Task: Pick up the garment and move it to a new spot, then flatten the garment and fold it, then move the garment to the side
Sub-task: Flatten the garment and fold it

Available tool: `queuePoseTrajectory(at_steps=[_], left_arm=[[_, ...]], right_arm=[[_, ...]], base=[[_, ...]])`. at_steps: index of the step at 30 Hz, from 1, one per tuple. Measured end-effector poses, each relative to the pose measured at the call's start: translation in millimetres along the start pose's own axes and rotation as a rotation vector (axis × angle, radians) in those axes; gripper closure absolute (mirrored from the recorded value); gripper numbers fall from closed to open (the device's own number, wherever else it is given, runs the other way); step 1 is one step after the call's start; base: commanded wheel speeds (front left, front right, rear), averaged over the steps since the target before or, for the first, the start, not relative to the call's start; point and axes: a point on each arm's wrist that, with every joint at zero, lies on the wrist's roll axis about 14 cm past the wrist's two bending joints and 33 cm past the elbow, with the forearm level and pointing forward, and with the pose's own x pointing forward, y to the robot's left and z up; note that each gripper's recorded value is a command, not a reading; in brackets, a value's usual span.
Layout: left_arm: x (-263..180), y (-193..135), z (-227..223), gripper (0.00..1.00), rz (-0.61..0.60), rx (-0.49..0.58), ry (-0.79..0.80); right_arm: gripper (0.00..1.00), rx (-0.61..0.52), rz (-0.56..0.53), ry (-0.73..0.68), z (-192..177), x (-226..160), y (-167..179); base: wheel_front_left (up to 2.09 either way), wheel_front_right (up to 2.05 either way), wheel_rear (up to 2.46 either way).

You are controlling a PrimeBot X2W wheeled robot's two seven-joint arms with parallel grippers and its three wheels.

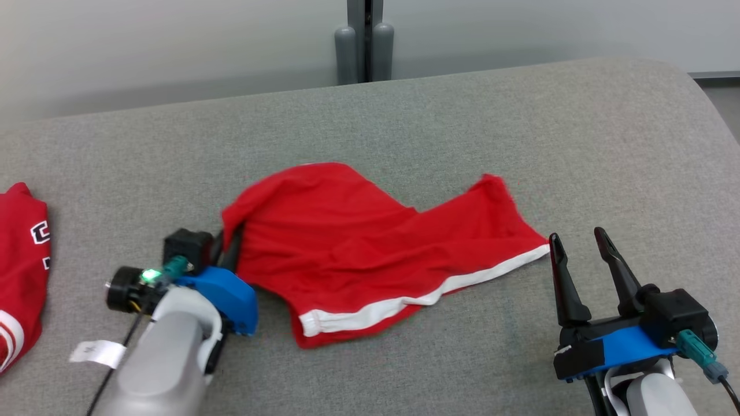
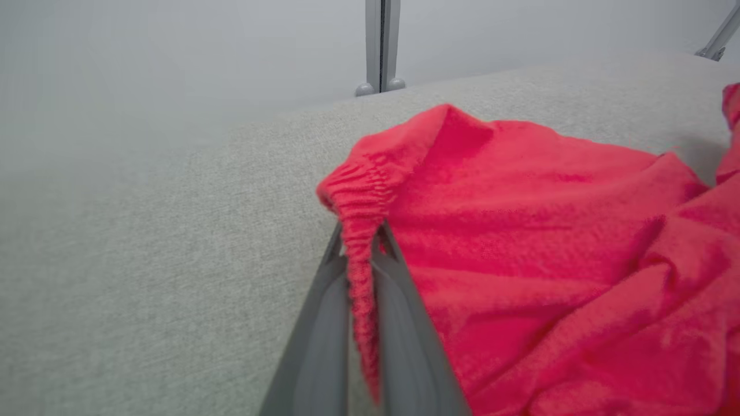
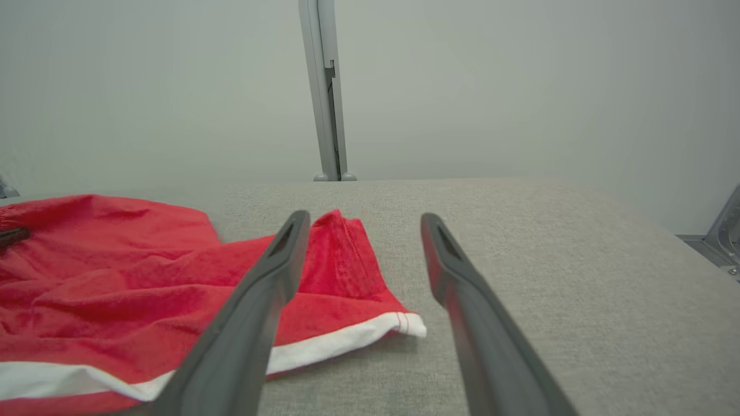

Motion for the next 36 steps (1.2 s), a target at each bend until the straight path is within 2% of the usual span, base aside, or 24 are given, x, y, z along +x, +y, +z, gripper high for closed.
queuePoseTrajectory(at_steps=[5,10,11,12,13,20,30,36], left_arm=[[-5.6,36.6,30.6,1.00,0.071,0.047,-0.082],[-6.1,48.8,50.4,1.00,0.105,0.069,-0.136],[-6.1,48.8,50.4,0.89,0.105,0.069,-0.136],[-5.9,47.4,50.6,0.55,0.105,0.064,-0.139],[-6.0,46.3,50.8,0.00,0.109,0.061,-0.142],[-19.2,37.2,66.2,0.00,0.136,0.015,-0.225],[-77.1,44.8,87.4,0.00,0.256,-0.064,-0.392],[-108.3,48.1,82.7,0.00,0.315,-0.083,-0.427]], right_arm=[[0.00,0.008,0.010,0.003,-0.8,-1.7,4.0],[0.00,0.016,-0.005,0.020,-5.5,-9.8,-0.2],[0.00,0.016,-0.005,0.020,-5.5,-9.8,-0.2],[0.00,0.017,-0.009,0.022,-5.7,-10.9,-1.3],[0.00,0.017,-0.012,0.023,-6.0,-12.1,-2.4],[0.00,0.024,-0.022,0.017,-4.0,-17.3,-4.8],[0.00,0.035,0.039,-0.032,12.0,-12.2,15.5],[0.00,0.040,0.075,-0.043,15.4,-10.9,28.1]], base=[[0.00,0.00,0.00],[0.00,0.00,0.00],[0.00,0.00,0.00],[0.00,0.00,0.00],[0.00,0.00,0.00],[0.00,0.00,0.00],[0.00,0.00,0.00],[0.00,0.00,0.00]])
